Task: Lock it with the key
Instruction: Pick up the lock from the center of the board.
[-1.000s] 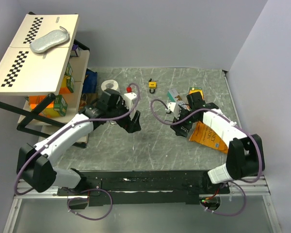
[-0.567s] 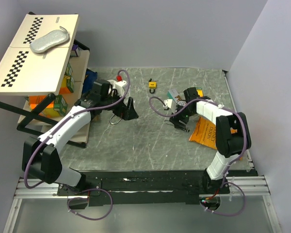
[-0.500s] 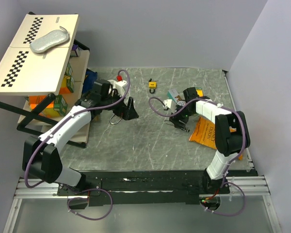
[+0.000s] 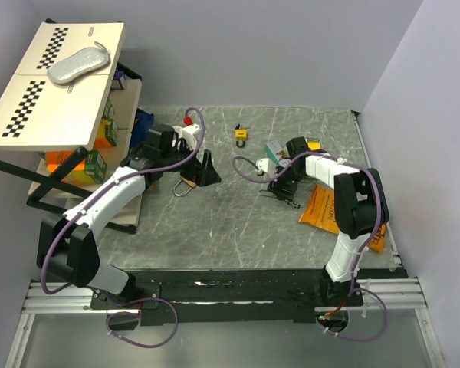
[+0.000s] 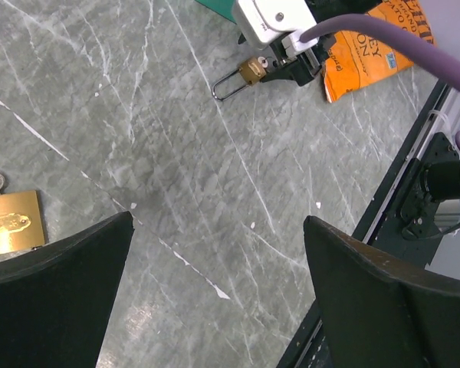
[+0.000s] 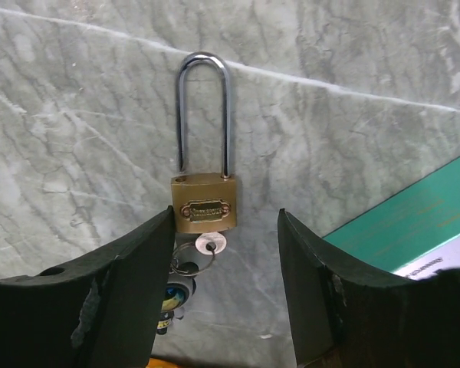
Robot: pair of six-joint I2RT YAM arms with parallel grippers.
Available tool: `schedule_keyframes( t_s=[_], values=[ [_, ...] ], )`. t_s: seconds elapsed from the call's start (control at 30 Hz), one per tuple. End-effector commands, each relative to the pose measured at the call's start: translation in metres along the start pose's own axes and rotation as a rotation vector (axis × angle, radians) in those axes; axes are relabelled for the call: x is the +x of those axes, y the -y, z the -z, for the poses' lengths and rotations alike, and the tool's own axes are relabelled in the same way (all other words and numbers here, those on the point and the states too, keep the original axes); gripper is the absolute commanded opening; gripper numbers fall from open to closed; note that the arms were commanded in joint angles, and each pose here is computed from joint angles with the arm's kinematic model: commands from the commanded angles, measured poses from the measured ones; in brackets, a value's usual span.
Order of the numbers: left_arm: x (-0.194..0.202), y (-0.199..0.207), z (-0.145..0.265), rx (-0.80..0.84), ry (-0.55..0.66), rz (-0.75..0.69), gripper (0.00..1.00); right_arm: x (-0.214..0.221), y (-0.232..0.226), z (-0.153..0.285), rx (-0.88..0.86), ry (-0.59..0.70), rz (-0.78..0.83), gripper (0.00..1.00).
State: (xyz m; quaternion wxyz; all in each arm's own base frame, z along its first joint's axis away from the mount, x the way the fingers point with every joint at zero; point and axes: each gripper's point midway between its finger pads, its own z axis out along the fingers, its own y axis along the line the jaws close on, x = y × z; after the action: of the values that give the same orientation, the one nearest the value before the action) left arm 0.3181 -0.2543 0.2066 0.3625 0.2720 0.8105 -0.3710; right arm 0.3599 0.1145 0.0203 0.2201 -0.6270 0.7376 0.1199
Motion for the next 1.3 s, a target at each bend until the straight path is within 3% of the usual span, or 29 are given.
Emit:
schedule_keyframes(
  t_s=[0.0, 0.33, 1.03, 1.17, 1.27],
  values=[
    [-0.007, -0.001, -0.005, 0.003, 0.028, 0.001, 0.99, -0.010, 0.007, 0.002, -0.028, -0.002, 0.035, 0.63],
    [-0.009, -0.014, -0.007, -0.032, 0.042, 0.033, 0.99, -0.009, -0.007, -0.002, -0.119, -0.035, 0.057, 0.71],
    [-0.010, -0.035, -0.009, -0.126, 0.048, 0.051, 0.99, -0.006, 0.000, -0.007, -0.086, -0.182, -0.017, 0.60],
    [-0.011, -0.037, -0.009, -0.127, 0.049, 0.058, 0.99, -0.006, 0.001, -0.007, -0.081, -0.194, -0.007, 0.68],
    [-0.010, -0.039, -0.010, -0.131, 0.047, 0.057, 0.99, -0.006, 0.000, -0.008, -0.085, -0.197, 0.001, 0.68]
  ],
)
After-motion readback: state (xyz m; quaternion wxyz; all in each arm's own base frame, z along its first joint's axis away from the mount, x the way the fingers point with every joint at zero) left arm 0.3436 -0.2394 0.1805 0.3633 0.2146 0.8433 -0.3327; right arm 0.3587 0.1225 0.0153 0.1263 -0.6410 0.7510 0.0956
